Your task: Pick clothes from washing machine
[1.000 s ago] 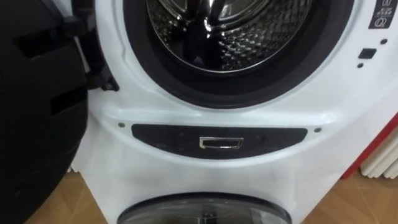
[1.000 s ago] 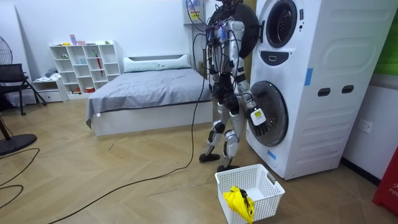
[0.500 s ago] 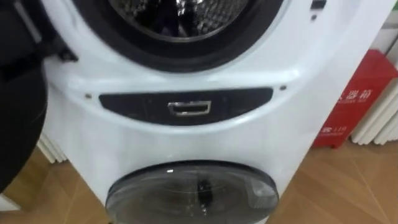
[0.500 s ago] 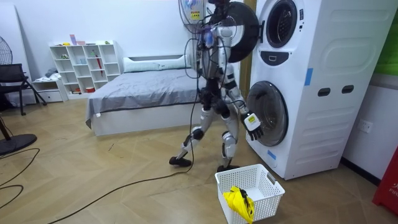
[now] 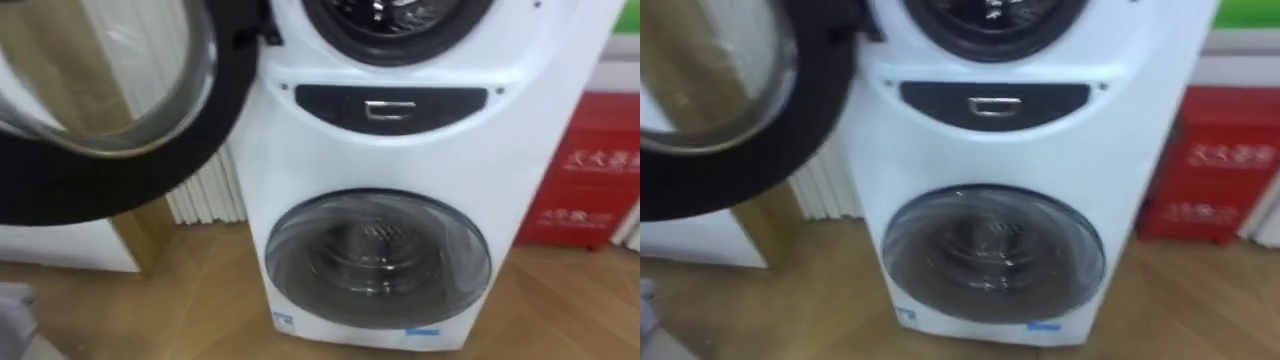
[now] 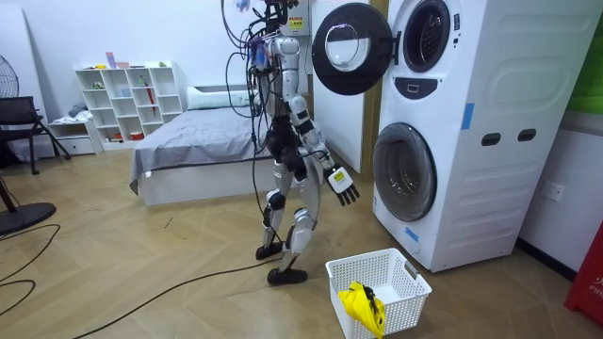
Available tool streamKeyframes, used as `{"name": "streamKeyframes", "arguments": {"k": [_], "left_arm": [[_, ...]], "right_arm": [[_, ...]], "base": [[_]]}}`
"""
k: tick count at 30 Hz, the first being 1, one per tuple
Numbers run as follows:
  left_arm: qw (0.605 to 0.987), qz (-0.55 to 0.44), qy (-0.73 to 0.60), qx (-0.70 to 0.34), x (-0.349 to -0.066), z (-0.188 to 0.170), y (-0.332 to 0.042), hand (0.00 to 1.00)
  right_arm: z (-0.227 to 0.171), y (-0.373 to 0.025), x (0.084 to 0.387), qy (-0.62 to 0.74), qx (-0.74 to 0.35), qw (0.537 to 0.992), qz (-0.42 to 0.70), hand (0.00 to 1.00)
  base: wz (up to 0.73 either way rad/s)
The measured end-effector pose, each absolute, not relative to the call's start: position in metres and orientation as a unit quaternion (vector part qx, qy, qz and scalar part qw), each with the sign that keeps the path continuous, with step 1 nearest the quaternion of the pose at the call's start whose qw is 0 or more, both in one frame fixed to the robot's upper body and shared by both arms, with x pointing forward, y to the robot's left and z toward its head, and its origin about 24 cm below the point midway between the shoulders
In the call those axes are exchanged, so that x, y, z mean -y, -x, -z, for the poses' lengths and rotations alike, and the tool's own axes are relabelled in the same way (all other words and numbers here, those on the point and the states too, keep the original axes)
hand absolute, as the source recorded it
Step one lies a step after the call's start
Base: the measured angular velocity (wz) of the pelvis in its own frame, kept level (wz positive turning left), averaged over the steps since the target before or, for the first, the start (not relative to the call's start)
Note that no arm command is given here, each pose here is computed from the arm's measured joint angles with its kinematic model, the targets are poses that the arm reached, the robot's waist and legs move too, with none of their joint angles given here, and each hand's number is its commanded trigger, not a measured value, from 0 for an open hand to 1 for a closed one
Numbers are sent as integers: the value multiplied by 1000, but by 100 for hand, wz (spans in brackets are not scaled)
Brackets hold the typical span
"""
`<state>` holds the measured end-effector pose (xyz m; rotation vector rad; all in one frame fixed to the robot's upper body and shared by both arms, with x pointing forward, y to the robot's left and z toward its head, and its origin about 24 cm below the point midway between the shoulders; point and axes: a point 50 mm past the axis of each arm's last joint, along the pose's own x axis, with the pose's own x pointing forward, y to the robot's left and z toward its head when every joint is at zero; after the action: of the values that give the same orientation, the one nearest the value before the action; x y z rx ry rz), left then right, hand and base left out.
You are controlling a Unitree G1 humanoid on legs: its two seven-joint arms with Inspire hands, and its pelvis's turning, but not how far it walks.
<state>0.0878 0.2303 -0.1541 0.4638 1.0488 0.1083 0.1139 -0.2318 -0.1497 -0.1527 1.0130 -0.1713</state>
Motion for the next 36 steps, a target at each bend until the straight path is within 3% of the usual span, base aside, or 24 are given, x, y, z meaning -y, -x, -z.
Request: {"name": "streamKeyframes", "arguments": {"k": [8, 24, 30, 36], "left_arm": [[844, -60, -206, -492, -229, 155, -82, 0], [836, -162, -91, -517, -235, 159, -67, 0], [837, -273, -34, -474, -272, 145, -86, 0], [861, -361, -5, -358, -331, 101, -140, 0]], "right_arm": [[152, -110, 225, 102, -490, 865, 25, 0], [147, -112, 230, 94, -464, 879, 56, 0], [141, -109, 240, 111, -446, 886, 65, 0], [131, -105, 264, 155, -427, 887, 81, 0]], "base": [[-29], [0], [-4], [-7]]}}
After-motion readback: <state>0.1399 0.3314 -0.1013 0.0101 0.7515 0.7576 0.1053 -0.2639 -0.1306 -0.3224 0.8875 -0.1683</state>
